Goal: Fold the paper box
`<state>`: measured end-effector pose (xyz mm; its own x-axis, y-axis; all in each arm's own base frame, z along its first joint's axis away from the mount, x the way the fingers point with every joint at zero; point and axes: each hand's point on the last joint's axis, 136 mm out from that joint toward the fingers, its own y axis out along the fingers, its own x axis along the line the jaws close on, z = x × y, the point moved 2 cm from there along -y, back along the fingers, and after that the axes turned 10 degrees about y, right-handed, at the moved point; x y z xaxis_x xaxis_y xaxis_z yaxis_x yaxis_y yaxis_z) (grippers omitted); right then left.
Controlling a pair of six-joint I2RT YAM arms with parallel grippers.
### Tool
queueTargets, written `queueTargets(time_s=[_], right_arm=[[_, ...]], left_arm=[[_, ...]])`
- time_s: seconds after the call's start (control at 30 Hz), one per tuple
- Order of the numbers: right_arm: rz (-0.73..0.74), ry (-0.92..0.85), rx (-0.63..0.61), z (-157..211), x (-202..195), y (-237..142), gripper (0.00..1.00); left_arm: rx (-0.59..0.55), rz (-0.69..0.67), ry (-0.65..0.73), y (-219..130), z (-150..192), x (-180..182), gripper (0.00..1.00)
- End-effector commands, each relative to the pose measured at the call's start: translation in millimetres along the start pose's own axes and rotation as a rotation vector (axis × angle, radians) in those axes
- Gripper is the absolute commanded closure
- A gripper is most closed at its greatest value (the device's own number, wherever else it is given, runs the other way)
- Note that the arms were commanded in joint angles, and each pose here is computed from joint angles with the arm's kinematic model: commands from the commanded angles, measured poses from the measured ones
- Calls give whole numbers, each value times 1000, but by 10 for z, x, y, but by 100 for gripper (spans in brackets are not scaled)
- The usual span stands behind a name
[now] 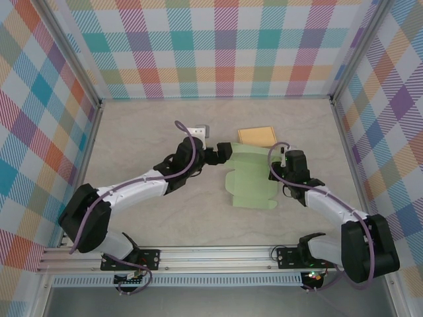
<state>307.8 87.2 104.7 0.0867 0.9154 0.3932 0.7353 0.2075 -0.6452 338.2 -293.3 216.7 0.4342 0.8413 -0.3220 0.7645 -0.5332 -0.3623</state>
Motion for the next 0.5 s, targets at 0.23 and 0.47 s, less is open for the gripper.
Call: queueTargets(time_s=[0.23,0.47], right_arm=[[-52,-1,-52,-45,75,-82,100],[-69,-7,-65,-62,99,-101,100]], left_arm=[[26,-45,55,289,109,-126,0],[56,-76,60,375,252,-75,0]])
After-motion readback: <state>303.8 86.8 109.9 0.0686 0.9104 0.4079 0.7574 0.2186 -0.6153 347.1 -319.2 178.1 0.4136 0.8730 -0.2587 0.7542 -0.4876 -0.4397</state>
